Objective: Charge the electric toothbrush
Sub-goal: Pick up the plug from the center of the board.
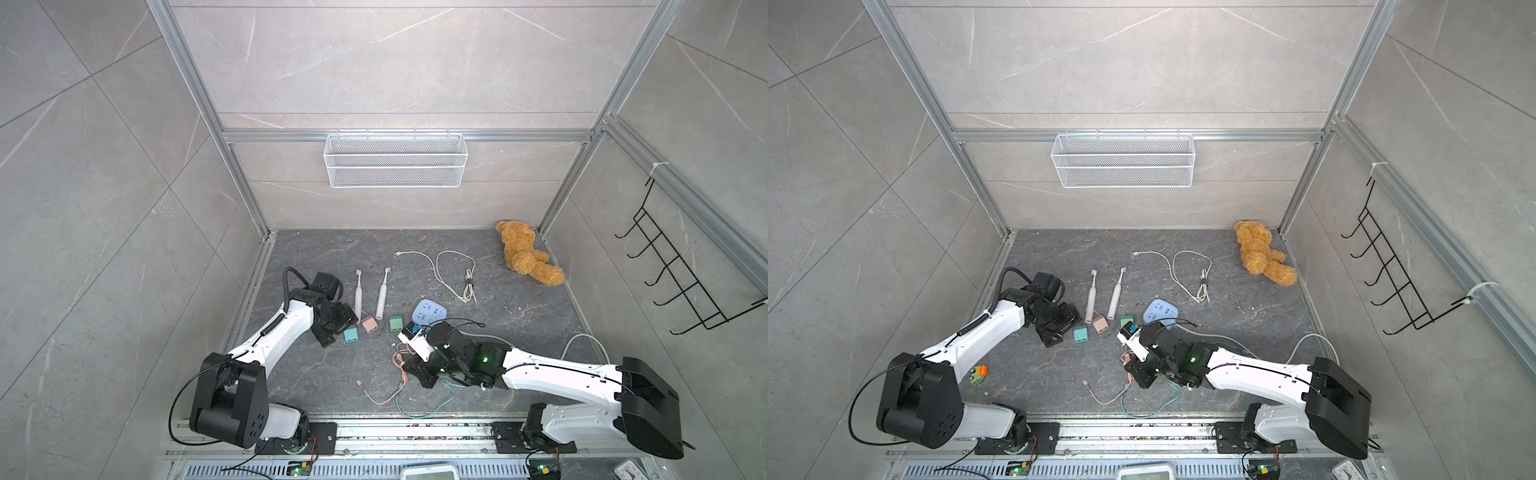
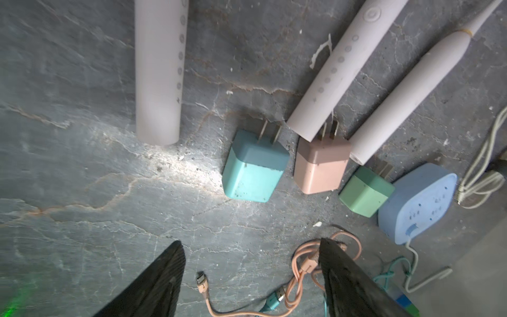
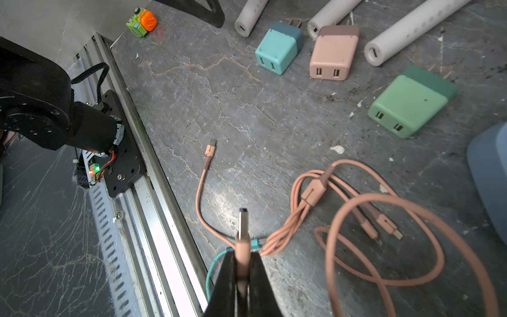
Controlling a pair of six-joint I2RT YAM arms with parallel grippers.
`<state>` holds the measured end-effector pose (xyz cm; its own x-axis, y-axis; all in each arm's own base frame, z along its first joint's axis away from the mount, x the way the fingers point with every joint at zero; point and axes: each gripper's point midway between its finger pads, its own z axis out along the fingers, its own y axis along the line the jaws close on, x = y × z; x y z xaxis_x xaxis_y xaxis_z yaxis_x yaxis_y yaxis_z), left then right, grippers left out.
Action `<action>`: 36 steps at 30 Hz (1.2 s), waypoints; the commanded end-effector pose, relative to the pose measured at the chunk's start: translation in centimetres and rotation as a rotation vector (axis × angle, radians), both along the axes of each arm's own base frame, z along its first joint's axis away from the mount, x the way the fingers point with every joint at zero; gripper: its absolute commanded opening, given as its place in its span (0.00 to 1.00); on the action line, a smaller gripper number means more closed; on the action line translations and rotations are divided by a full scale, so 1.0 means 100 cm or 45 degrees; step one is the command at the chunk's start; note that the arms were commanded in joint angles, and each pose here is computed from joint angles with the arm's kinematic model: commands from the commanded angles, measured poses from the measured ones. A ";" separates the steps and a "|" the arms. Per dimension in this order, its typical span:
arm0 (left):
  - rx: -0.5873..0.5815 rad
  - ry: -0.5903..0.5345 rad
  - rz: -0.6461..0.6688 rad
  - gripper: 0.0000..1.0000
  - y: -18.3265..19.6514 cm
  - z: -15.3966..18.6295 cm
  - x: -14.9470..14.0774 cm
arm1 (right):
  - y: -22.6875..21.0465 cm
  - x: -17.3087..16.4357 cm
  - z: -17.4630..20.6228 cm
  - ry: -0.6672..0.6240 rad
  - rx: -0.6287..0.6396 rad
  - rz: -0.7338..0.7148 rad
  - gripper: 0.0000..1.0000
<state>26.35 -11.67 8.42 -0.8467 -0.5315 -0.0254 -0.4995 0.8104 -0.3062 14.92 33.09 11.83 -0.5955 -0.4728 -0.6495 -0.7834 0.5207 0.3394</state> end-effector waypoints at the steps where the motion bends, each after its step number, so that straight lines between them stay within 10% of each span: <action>1: 0.101 0.032 -0.031 0.79 0.008 -0.006 0.002 | 0.008 -0.002 0.017 -0.038 0.071 0.044 0.00; 36: 0.370 0.216 -0.244 0.65 -0.012 -0.050 0.018 | 0.005 -0.020 0.033 0.007 0.218 0.097 0.00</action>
